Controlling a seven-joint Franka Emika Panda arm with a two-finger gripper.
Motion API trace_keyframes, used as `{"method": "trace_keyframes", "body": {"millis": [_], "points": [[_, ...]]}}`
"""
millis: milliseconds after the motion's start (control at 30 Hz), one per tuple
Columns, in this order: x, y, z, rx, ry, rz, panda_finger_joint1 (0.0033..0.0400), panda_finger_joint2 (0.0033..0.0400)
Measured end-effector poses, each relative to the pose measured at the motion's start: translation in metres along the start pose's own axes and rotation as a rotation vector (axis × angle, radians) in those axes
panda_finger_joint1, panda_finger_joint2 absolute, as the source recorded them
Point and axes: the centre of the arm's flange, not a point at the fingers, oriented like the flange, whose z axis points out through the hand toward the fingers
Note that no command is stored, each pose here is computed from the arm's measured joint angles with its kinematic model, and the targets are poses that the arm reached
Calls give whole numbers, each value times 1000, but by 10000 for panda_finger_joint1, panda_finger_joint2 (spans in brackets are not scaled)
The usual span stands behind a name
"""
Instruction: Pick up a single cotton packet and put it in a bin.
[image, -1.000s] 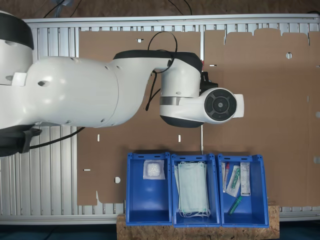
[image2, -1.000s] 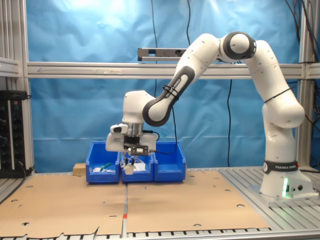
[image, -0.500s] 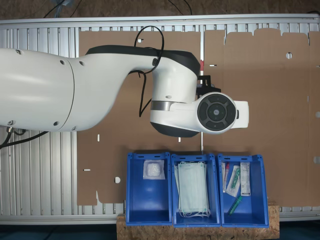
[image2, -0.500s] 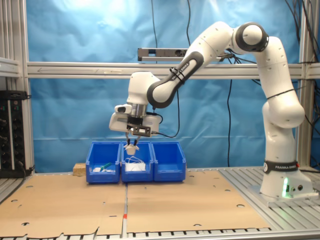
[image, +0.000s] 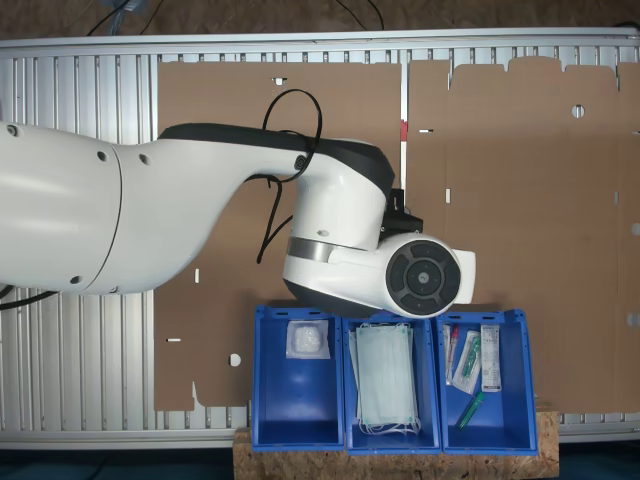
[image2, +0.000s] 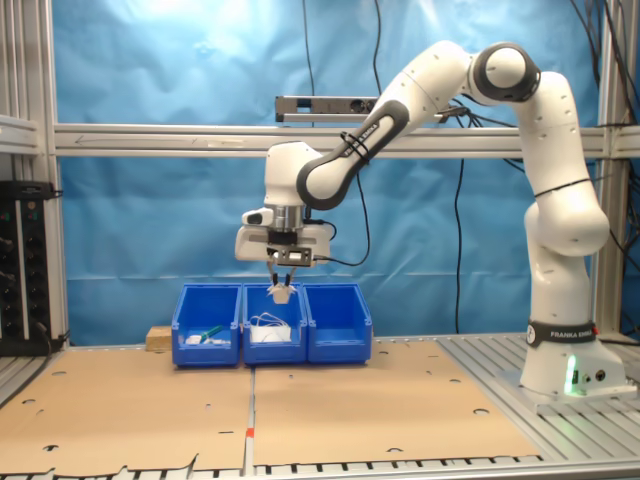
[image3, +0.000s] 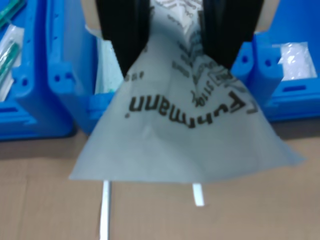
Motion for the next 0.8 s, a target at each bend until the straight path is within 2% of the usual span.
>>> {"method": "trace_keyframes", "body": {"millis": [167, 500, 800], "points": [[-17, 4, -9, 3, -8, 28, 72, 72], [-52, 7, -32, 0, -3, 83, 72, 72], [-90, 18, -35, 9, -12, 153, 72, 72]]}}
